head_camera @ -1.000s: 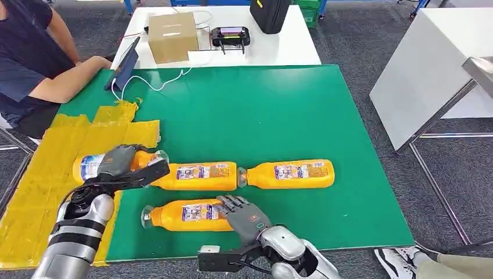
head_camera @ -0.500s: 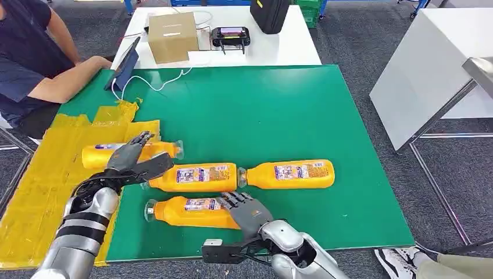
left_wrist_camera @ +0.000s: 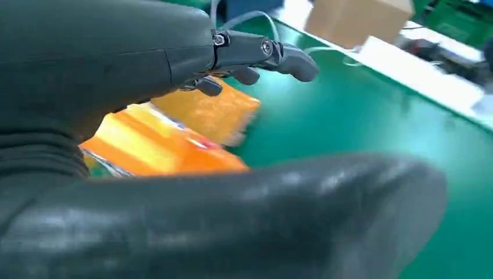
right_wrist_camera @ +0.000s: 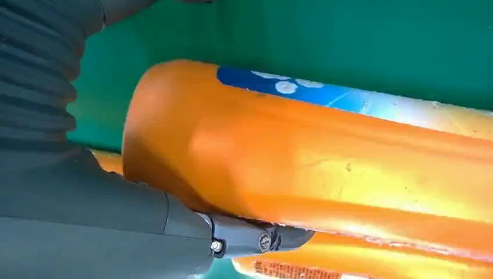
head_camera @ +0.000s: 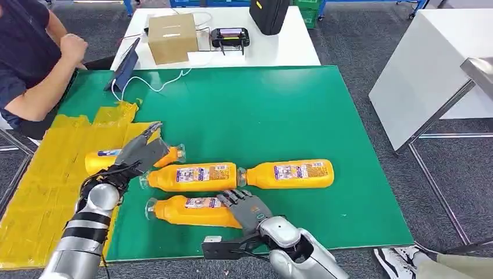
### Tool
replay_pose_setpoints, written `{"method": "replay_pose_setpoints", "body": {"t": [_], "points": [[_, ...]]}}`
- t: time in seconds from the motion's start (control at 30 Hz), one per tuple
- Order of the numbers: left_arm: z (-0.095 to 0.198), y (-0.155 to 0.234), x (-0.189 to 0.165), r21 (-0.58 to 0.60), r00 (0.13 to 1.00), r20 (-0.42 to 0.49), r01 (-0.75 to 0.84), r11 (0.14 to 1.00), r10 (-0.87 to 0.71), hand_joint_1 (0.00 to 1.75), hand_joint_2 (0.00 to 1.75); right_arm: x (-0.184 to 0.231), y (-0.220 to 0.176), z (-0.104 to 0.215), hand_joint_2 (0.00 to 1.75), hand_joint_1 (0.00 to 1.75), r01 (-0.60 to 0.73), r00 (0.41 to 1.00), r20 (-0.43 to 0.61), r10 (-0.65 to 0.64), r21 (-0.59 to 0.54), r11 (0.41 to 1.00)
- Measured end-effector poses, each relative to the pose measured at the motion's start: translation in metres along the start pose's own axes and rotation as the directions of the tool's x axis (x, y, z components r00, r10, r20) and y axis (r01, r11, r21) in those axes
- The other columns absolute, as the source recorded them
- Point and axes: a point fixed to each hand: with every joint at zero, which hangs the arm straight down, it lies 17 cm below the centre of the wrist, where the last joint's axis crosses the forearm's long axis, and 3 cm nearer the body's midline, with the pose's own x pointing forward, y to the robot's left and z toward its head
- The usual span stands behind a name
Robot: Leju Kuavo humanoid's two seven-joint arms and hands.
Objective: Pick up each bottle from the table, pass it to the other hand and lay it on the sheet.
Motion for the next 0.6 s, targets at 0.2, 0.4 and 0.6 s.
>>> {"method": "replay_pose_setpoints", "body": {"t": [0.2, 0.4, 0.6], "points": [[-0.002, 0.007, 0.036, 0.017, 0.986, 0.069, -0.153, 0.988, 0.152, 0.00, 0.00, -0.014, 0.019, -0.012, 1.75, 1.66, -0.076, 0.997, -0.002, 0.077, 0.078, 0.994], [-0.004, 0.015, 0.073, 0.016, 0.950, 0.151, -0.280, 0.960, 0.275, 0.00, 0.00, -0.014, 0.031, -0.022, 1.75, 1.75, -0.155, 0.988, 0.046, 0.150, 0.165, 0.974], [-0.002, 0.033, 0.099, 0.048, 0.917, 0.227, -0.347, 0.937, 0.328, 0.00, 0.00, -0.011, 0.034, -0.028, 1.75, 1.75, -0.183, 0.983, 0.072, 0.172, 0.197, 0.963]]}}
